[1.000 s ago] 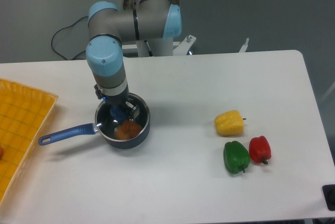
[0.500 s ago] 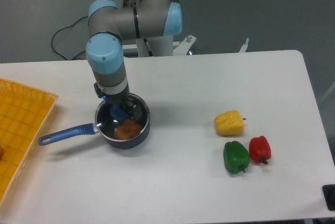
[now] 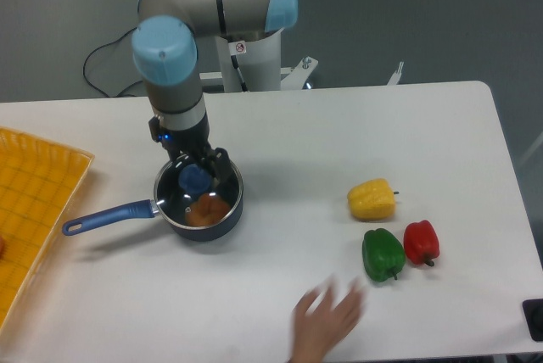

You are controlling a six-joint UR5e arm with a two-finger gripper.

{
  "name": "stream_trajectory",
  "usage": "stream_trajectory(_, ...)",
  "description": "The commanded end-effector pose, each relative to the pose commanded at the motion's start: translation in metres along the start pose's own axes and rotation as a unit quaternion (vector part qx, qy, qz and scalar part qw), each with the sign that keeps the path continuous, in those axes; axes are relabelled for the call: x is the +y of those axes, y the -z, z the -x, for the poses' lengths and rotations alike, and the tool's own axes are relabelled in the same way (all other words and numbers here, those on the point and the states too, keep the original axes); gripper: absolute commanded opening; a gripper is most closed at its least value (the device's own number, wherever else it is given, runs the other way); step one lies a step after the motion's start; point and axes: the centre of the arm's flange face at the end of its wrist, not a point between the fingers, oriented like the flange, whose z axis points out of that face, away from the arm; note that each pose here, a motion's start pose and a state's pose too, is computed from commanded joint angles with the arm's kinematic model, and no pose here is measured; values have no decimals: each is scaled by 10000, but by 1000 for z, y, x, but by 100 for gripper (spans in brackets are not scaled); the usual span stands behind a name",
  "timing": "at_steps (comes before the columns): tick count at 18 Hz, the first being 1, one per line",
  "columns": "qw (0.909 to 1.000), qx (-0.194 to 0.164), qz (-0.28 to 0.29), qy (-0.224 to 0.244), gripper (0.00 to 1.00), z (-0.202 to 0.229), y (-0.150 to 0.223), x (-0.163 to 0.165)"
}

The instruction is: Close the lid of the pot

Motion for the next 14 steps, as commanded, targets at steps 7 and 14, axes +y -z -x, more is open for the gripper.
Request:
stream_trajectory(7,9991,66,268,-329,100,73,33,50)
stream_trajectory(14,9962,225,374,-755,100,153,36,135)
